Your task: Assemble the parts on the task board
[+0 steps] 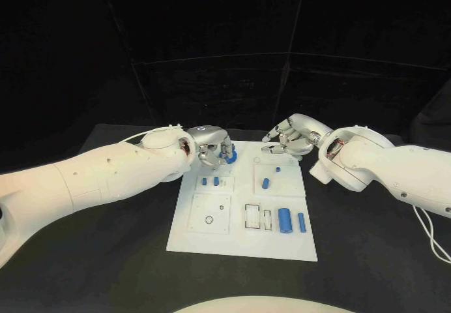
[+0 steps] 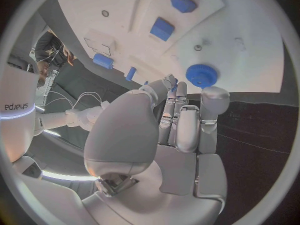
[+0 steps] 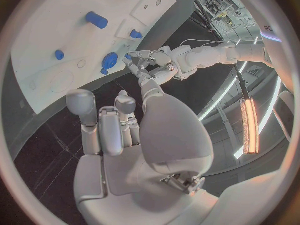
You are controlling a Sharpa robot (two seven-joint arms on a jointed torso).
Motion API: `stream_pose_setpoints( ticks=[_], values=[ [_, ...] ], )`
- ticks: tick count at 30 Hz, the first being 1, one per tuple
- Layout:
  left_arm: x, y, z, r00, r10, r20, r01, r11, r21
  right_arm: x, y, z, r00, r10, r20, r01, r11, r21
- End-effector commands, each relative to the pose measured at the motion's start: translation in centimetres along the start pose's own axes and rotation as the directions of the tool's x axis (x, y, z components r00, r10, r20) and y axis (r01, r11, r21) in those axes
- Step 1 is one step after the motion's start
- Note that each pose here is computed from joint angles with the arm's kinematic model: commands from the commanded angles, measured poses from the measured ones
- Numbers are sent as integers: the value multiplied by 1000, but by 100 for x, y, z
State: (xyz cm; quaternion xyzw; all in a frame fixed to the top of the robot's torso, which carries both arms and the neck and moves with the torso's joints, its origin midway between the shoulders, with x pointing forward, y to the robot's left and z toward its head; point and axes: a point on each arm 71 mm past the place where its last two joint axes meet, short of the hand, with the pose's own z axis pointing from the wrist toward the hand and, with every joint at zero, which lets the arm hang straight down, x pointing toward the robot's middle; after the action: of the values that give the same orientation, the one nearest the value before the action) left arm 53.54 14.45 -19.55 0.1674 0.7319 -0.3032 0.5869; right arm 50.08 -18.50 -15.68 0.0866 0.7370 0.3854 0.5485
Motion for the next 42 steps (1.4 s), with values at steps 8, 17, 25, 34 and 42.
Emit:
stream_pose_setpoints(
  ticks=[8, 17, 25, 34, 42],
  values=[
    [-54, 201, -189, 999, -40, -24, 39, 998, -53, -15, 0, -6, 1000, 0, 0, 0, 1000, -6],
    [-31, 298, -246, 998, -45, -51, 41, 996, -80, -13, 1, -4, 1000, -1, -1, 1, 1000, -7],
    [46, 350, -237, 996, -52, -77, 45, 994, -96, -11, 2, -4, 1000, -1, -2, 1, 1000, -7],
    [102, 346, -217, 994, -58, -92, 50, 994, -94, -8, 6, -2, 1000, 0, -3, 0, 1000, -8],
    [138, 351, -203, 993, -62, -101, 52, 993, -102, -6, 8, -1, 1000, 0, -4, 0, 1000, -8]
  ],
)
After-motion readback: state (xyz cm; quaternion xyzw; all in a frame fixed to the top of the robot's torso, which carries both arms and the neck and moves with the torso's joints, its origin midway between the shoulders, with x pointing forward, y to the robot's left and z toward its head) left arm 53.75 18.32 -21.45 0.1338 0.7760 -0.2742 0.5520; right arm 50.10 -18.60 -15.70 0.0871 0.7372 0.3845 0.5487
